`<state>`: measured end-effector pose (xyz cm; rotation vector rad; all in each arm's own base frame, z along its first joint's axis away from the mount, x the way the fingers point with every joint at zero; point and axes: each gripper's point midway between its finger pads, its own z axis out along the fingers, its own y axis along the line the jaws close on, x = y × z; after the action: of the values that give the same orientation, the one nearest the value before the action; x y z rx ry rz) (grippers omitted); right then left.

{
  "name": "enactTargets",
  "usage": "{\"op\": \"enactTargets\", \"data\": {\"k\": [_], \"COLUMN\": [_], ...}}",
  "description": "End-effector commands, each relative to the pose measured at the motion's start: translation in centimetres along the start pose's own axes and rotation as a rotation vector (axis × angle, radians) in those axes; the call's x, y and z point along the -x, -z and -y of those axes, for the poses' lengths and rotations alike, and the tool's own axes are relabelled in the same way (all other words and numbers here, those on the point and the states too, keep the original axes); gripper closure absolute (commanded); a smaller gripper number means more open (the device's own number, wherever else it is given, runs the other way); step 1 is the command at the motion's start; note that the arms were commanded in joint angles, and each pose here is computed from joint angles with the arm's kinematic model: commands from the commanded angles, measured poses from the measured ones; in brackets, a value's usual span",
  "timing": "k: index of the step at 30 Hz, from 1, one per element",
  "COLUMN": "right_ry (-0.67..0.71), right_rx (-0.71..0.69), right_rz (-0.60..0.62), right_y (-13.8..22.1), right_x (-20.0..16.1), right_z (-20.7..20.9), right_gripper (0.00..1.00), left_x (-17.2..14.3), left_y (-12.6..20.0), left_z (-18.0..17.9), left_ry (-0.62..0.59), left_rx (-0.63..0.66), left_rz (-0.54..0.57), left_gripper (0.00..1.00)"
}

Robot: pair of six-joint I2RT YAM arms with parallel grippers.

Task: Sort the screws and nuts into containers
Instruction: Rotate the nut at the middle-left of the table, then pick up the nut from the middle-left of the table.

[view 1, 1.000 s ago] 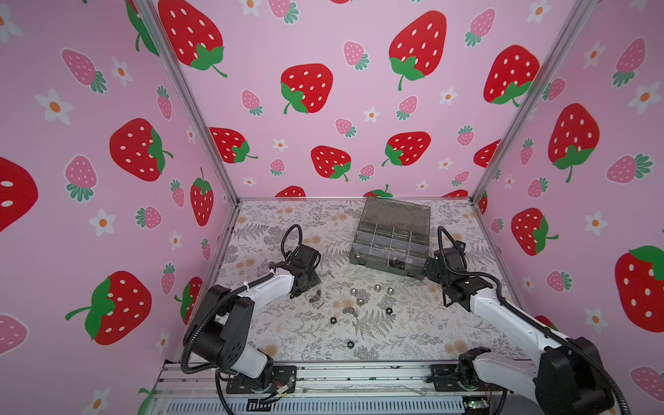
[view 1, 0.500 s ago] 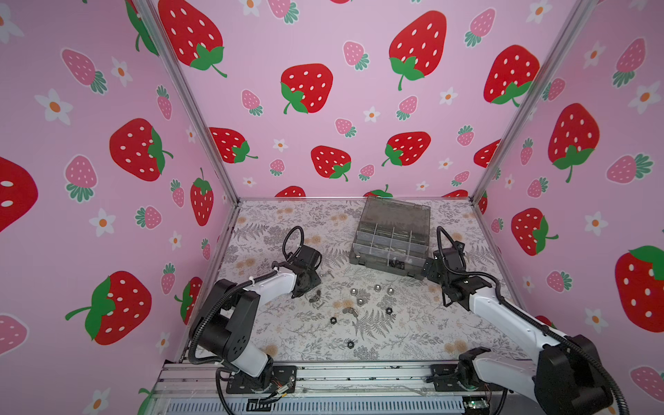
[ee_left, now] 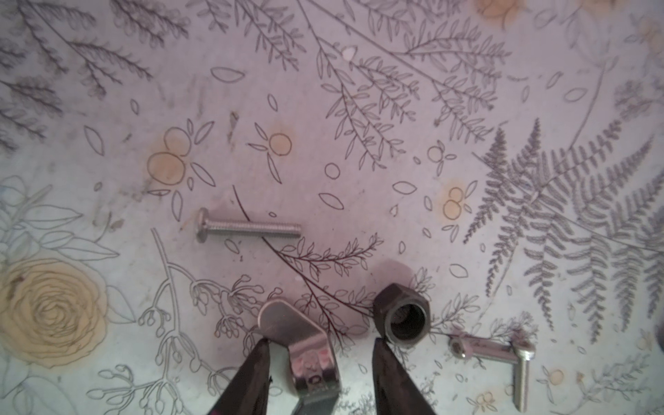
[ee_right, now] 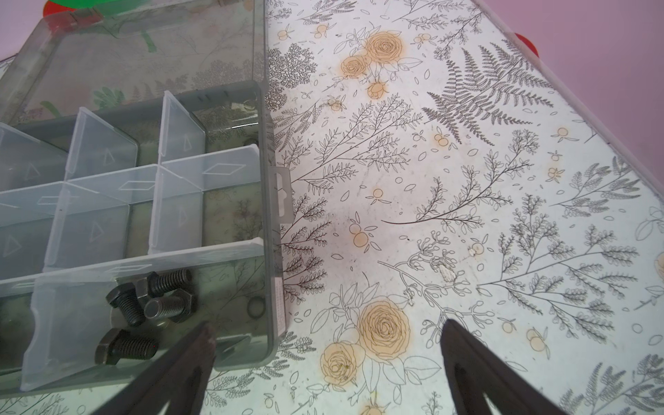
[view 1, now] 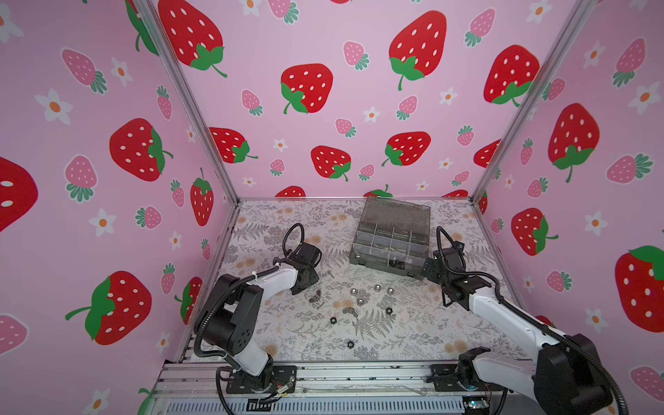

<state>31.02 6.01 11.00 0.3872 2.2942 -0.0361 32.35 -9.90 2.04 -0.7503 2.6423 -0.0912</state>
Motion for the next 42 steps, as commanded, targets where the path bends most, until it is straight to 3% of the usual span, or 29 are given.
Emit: {"op": "enactTargets", "data": {"k": [1,16,30,36,42], "right_ry": [-0.036,-0.043,-0.047,-0.052,-0.060], "right_rx": [0.000,0.004,0.005,0.003,0.001], "right_rz": [0.012,0.018,0.022,0.025,0.027], "right_y": [0.0,0.4,0.4,0.5,0.4], "right_x": [1.0,1.3,1.4,1.5,1.4], "right_z": [-0.3,-0.3,-0.3,-0.2,-0.1], "right_gripper": [0.00,0.00,0.00,0.00,0.00], "left_x": [-0.4,-0.3,-0.2,0.8,1.6], "left_y": [-0.7,0.0,1.6,3.8,5.9], "left_z": [-1.2,-1.3,-0.5,2.0,7.2], "left_ry": [-0.018,-0.047,-0.077,-0.127,-0.222], "left_rx": [0.068,0.069,0.043,-0.031,-0.165], "left_rz": [-0.026,-0.010,0.013,0.058,0.090], "left_gripper": [0.55,0.80,0.90,0.91,0.92]}}
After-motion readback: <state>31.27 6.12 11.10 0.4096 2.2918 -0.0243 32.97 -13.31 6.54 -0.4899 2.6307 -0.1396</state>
